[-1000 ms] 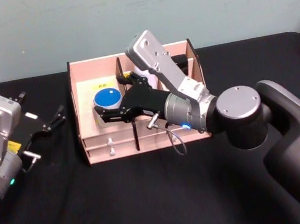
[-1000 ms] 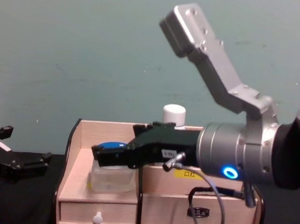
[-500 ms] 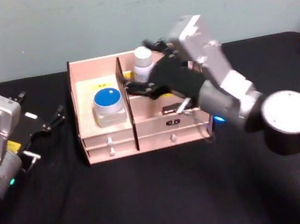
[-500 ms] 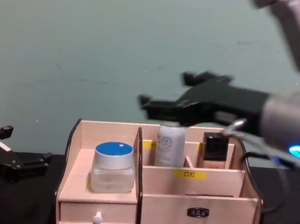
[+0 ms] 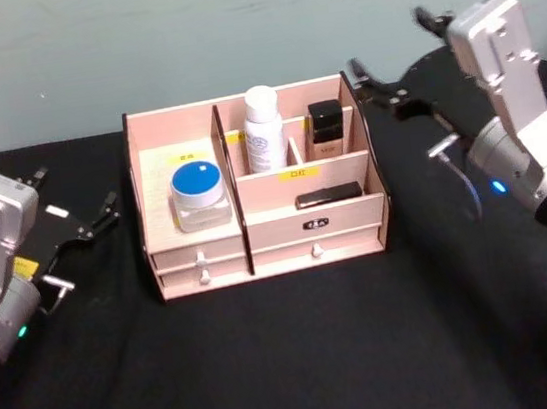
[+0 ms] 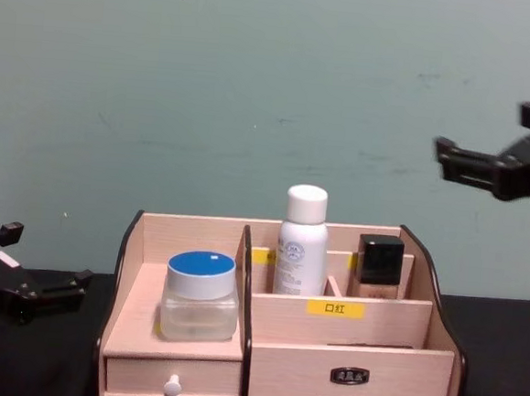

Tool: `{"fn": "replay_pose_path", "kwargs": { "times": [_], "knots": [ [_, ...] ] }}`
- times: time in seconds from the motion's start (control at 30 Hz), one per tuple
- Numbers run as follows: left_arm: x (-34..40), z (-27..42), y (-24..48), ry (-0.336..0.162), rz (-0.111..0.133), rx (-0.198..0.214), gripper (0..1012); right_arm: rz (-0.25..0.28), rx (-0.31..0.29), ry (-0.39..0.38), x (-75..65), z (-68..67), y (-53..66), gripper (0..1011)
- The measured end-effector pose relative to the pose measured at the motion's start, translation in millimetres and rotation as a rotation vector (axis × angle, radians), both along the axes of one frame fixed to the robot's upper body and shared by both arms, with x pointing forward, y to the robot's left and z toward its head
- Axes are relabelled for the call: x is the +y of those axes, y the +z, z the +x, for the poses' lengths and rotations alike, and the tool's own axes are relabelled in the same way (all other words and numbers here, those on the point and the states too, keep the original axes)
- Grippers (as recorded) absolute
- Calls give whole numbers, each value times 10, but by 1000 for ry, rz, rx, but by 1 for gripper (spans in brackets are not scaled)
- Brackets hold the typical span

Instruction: Pick up the facial cleanser and watermelon frost from the table and place them into the tiered storage box.

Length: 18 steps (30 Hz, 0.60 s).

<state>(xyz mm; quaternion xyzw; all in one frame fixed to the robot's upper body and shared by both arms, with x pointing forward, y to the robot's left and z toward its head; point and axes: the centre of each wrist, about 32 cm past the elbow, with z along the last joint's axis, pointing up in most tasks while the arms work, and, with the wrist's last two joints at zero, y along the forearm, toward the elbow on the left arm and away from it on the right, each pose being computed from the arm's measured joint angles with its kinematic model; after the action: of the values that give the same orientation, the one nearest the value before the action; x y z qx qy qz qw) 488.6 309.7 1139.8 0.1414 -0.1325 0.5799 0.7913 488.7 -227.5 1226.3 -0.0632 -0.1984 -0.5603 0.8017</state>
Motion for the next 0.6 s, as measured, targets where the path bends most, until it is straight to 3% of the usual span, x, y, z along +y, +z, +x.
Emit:
{"fn": "replay_pose_path", "kwargs": {
  "times": [0.3,0.6],
  "knots": [
    [0,0,0,0,0,0,1010,-17,42,-129,-199,195,-220,1003],
    [0,0,0,0,0,0,1010,-43,98,-168,-241,258,-417,1002]
  ]
}}
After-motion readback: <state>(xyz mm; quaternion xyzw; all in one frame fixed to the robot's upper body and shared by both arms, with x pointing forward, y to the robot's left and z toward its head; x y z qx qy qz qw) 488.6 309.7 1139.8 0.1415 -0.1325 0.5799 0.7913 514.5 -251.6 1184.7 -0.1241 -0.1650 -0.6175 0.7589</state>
